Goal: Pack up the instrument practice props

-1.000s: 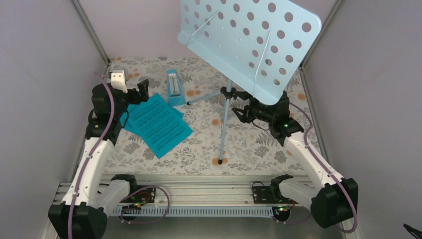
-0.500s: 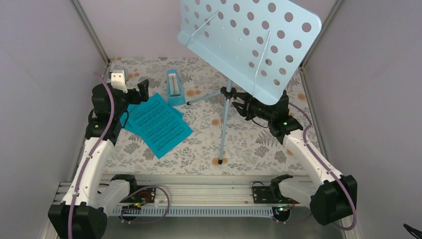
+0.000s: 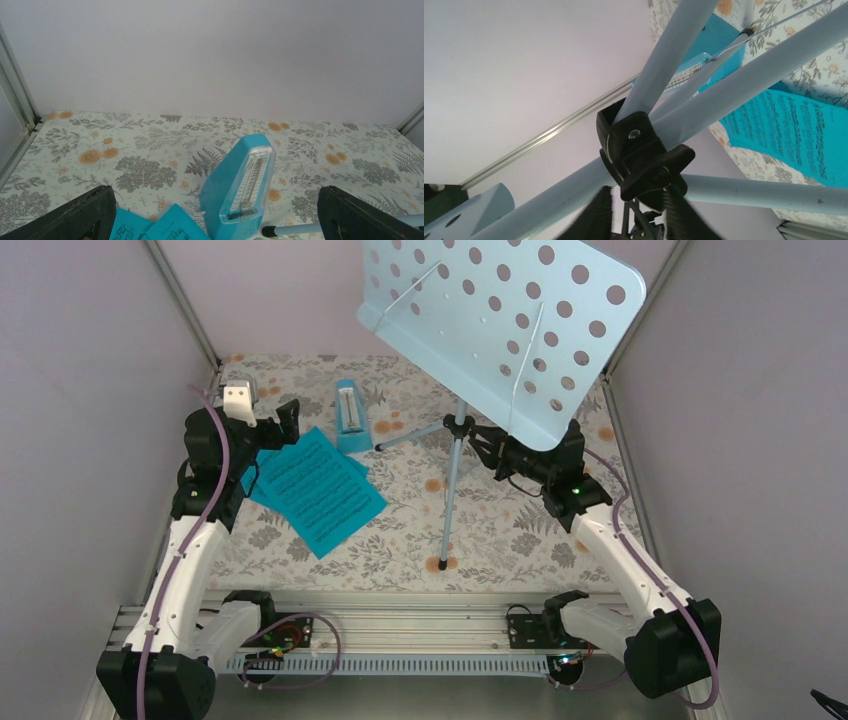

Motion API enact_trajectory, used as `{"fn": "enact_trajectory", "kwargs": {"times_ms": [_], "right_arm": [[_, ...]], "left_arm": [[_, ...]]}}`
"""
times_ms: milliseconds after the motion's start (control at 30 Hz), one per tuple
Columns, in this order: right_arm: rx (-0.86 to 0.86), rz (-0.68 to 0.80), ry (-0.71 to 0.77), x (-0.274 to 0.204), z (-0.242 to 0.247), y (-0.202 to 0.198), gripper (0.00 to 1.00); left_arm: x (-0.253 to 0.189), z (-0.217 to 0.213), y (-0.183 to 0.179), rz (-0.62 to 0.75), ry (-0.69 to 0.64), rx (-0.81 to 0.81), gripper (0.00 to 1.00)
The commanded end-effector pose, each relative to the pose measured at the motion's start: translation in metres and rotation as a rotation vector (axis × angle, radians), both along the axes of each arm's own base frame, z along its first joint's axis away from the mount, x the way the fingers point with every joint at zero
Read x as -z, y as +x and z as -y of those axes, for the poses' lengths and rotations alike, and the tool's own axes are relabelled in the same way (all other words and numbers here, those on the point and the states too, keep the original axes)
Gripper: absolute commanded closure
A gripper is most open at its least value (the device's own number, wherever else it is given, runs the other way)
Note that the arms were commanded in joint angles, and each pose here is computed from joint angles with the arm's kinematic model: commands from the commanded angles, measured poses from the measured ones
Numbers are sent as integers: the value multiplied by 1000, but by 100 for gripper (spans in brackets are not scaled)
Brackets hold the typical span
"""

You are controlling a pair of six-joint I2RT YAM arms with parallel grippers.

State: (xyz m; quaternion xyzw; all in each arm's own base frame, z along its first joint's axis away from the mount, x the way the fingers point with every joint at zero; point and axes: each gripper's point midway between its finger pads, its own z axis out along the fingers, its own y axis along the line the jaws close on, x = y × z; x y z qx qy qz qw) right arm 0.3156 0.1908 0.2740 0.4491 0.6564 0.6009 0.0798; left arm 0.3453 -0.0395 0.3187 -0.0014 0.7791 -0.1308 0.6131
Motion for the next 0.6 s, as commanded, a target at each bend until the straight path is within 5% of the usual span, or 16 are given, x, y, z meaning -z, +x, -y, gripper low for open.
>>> {"fn": "enact_trajectory", "kwargs": {"times_ms": [0,267,567], "right_arm": [[26,-27,-11,10,5,1,66],[44,-39,-8,14,7,4,61],[39,-49,-5,17,5,7,69]], "left_arm": [[-12,2,-2,27,-12,14,0],[-12,3,-2,26,-12,15,0],[-11,3,-2,25,-12,15,0]]}}
